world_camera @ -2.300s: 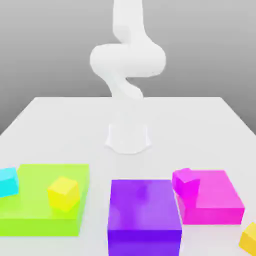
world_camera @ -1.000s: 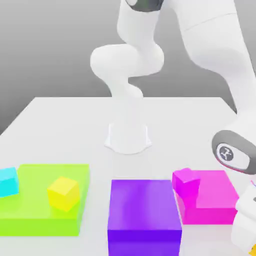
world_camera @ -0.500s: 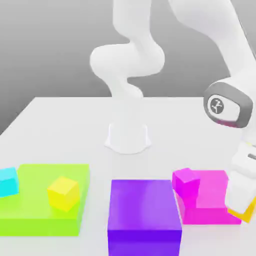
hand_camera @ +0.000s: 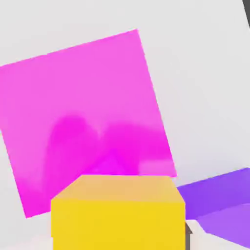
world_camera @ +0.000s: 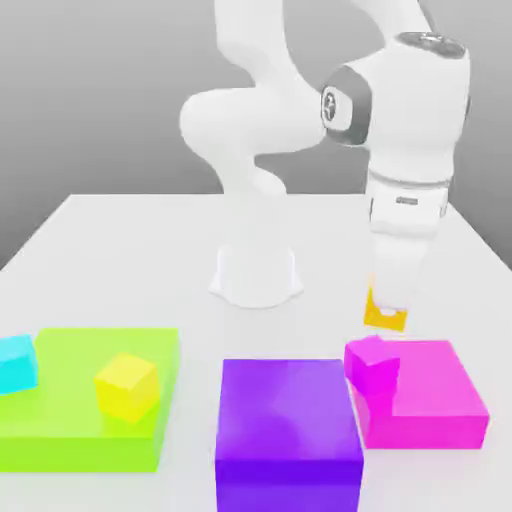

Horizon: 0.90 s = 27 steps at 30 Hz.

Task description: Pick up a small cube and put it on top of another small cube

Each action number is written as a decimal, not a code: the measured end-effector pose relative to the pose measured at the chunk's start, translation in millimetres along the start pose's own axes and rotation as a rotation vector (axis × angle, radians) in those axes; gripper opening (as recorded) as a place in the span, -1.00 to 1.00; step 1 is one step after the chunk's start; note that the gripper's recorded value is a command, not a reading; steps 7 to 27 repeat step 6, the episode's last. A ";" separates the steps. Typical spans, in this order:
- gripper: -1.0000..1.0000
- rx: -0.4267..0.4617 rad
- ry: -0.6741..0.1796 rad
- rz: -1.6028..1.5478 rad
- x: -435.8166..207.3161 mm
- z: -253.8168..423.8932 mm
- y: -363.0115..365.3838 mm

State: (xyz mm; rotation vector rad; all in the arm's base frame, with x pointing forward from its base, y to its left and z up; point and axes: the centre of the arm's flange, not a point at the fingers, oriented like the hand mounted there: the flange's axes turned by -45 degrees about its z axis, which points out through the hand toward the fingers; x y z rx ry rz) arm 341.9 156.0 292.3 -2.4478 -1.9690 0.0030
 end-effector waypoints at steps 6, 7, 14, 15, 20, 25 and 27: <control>1.00 0.001 0.001 -0.007 -2.0 42.6 -1.7; 1.00 0.001 0.001 -0.007 -2.0 42.6 -1.7; 1.00 0.001 0.001 -0.007 -2.0 42.6 -1.7; 1.00 0.001 0.001 -0.007 -2.0 42.6 -1.7; 1.00 0.001 0.001 -0.007 -2.0 42.6 -1.7; 1.00 0.001 0.001 -0.007 -2.0 42.6 -1.7; 1.00 0.001 0.001 -0.007 -2.0 42.6 -1.7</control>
